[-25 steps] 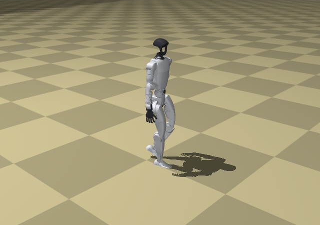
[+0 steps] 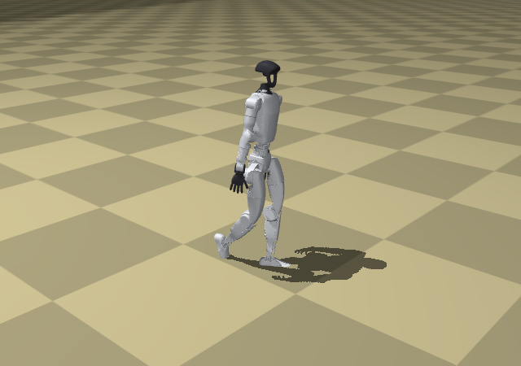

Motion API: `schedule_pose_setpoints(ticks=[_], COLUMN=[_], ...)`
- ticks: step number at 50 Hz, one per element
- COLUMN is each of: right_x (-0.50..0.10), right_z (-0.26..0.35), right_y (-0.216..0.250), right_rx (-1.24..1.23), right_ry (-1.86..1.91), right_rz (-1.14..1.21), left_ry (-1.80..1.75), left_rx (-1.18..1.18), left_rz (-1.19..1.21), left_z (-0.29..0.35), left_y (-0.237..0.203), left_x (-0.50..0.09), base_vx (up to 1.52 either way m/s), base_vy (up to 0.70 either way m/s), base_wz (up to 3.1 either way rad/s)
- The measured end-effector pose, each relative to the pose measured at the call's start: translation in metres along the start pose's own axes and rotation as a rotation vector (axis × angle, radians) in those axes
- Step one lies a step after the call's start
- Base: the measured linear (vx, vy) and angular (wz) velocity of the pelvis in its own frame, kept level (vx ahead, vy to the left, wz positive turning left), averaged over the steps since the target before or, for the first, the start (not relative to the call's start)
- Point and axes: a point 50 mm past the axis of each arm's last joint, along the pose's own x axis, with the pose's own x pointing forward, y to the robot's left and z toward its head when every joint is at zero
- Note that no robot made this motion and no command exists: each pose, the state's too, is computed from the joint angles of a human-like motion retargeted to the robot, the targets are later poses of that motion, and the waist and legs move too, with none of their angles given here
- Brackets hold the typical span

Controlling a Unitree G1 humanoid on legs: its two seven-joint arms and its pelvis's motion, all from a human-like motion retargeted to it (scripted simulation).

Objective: Walk run

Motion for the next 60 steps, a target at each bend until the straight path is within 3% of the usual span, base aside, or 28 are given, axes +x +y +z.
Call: schedule_pose_setpoints(ticks=[10, 15, 20, 25, 32, 42, 52, 60], right_x=[-0.001, -0.002, -0.001, 0.0, 0.0, -0.011, -0.035, -0.019], right_z=[-0.036, -0.046, -0.041, -0.027, -0.01, 0.07, 0.116, 0.092], right_y=[0.036, 0.044, 0.04, 0.025, 0.001, -0.059, -0.106, -0.075], right_rx=[-0.001, 0.05, 0.06, 0.055, 0.134, 0.121, 0.019, -0.036], right_ry=[0.114, 0.157, 0.143, 0.11, 0.049, -0.214, -0.391, -0.27], right_rz=[0.095, 0.136, 0.129, 0.089, 0.012, -0.149, -0.283, -0.18], left_ry=[-0.542, -0.706, -0.735, -0.599, -0.146, 0.196, 0.253, 0.162], left_rx=[0.194, 0.384, 0.51, 0.511, 0.417, 0.28, 0.01, -0.091], left_rz=[-0.101, -0.147, -0.11, -0.065, -0.055, -0.042, 0.002, -0.025], left_z=[0.189, 0.244, 0.258, 0.222, 0.091, -0.032, -0.06, -0.046], left_y=[-0.038, -0.049, -0.047, -0.038, -0.019, 0.003, -0.001, -0.012], left_x=[-0.005, -0.028, -0.035, -0.018, 0.011, -0.007, -0.015, -0.008], base_vx=[0.68, 0.75, 0.76, 0.83, 0.94, 0.73, 0.67, 0.84], base_vy=[0.05, -0.09, -0.17, -0.24, -0.29, -0.2, -0.08, 0.02], base_wz=[0.92, 1.01, 0.68, 0.32, 0.74, -0.18, 0.19, -0.49])
